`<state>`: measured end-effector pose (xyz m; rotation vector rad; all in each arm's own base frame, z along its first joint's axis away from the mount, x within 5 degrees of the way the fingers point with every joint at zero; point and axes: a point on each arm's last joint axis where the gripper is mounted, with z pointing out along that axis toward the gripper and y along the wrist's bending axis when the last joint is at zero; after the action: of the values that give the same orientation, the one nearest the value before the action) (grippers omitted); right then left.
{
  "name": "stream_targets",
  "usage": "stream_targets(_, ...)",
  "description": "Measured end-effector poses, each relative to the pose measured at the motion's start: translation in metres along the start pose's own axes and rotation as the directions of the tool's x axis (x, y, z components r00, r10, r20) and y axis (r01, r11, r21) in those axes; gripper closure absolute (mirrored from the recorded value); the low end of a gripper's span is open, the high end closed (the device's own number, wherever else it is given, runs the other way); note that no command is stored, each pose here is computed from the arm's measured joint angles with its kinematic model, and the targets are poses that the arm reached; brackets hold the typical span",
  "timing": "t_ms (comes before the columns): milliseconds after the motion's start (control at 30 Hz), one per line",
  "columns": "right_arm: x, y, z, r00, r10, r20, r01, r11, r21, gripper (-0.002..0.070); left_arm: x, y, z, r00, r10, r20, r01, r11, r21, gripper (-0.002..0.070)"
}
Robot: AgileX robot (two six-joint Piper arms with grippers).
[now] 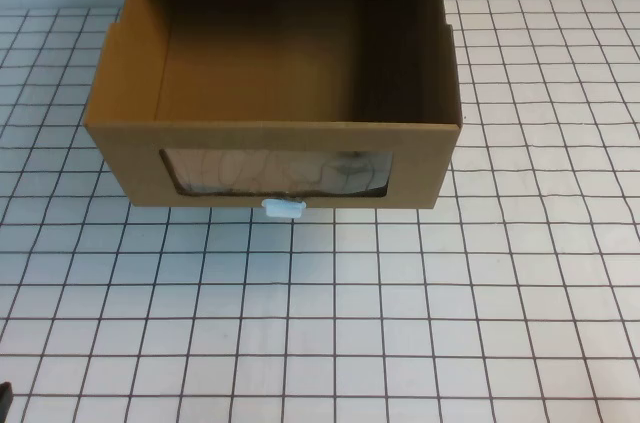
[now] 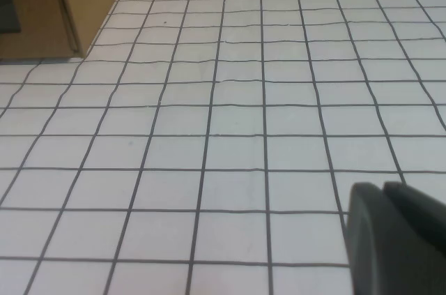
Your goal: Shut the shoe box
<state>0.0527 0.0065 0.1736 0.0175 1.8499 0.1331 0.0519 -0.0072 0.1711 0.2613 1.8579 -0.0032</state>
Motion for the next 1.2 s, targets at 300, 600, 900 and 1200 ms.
stream_targets(300, 0.000, 0.000, 0.000, 1.000, -0.010, 0.000, 0.010, 1.000, 0.000, 0.0691, 0.000, 0.000, 0.000, 1.000, -0.006, 0.000, 0.006, 1.000, 0.001, 0.0677)
stream_targets(600, 0.000, 0.000, 0.000, 1.000, -0.011, 0.002, 0.011, 1.000, 0.000, 0.0691, 0.000, 0.000, 0.000, 1.000, -0.006, 0.000, 0.006, 1.000, 0.001, 0.0677)
stream_targets(900, -0.012, -0.001, -0.001, 0.991, -0.013, 0.132, 0.012, 1.000, 0.008, 0.0692, -0.002, 0.000, 0.000, 1.000, -0.006, 0.017, 0.006, 1.000, -0.001, 0.0677)
stream_targets(1200, -0.053, -0.003, -0.017, 0.813, -0.012, 0.582, -0.010, 0.999, 0.035, 0.0691, -0.033, 0.004, -0.006, 0.933, 0.000, 0.360, 0.016, 0.999, -0.041, 0.0677)
